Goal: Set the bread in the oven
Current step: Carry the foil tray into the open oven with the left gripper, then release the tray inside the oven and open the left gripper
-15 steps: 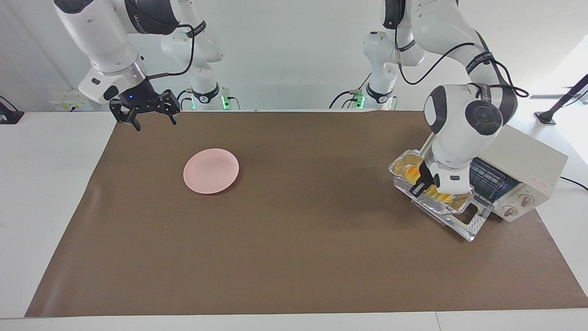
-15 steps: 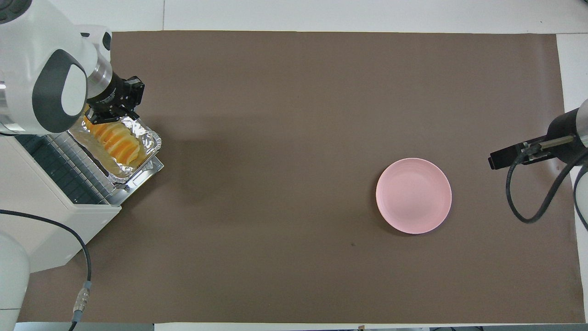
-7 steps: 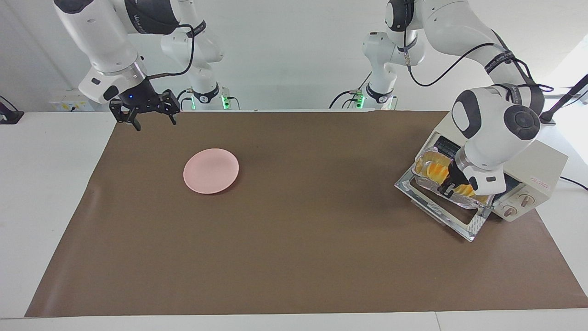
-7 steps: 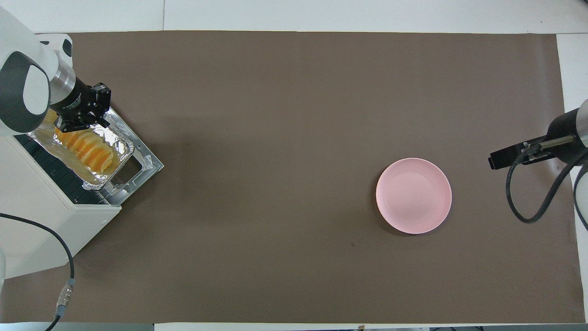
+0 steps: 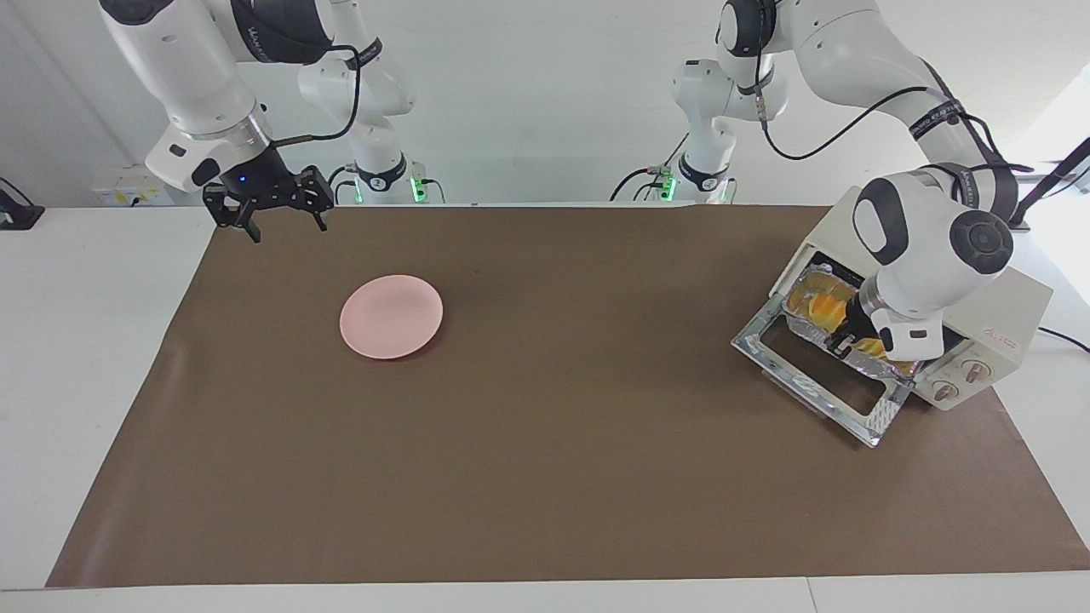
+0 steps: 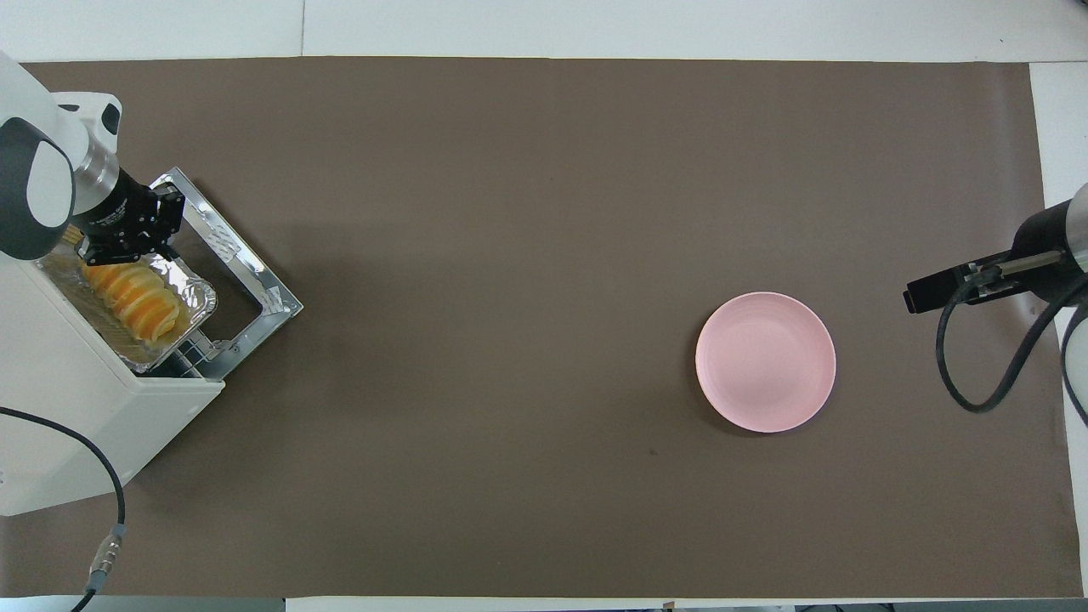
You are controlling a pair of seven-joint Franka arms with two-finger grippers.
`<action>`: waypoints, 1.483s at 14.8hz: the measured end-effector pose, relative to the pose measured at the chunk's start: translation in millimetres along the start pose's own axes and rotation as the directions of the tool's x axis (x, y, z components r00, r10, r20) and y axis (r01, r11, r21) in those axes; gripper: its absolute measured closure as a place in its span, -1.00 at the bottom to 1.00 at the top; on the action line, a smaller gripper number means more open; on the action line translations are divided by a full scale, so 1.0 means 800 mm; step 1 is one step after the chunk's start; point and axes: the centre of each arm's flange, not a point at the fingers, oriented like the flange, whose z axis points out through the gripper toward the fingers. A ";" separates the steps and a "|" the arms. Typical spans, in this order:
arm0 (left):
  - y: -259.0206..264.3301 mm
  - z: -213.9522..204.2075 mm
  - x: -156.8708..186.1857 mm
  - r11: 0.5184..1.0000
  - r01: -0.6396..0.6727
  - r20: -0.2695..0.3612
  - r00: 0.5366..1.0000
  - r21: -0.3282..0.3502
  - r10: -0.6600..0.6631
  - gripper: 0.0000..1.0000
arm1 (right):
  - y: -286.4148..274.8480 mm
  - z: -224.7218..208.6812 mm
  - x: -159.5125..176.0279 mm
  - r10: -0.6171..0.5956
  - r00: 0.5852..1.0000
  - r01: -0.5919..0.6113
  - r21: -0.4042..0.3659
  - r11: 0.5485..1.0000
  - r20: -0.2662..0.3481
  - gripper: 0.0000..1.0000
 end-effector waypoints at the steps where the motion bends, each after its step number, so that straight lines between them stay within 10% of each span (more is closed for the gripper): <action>1: -0.008 0.004 0.001 0.999 -0.028 -0.002 1.000 0.019 0.028 0.96 | 0.000 0.000 0.000 0.000 1.000 0.000 0.000 1.000 0.000 -1.00; 14: -0.041 0.031 0.001 0.995 -0.080 0.023 0.997 0.066 0.078 0.96 | 0.000 0.000 0.000 0.000 1.000 0.000 0.000 1.000 0.000 -1.00; 22: -0.032 0.012 0.001 0.988 -0.151 -0.045 0.987 0.029 0.152 -0.74 | 0.000 0.000 0.000 0.000 1.000 0.000 0.000 1.000 0.000 -1.00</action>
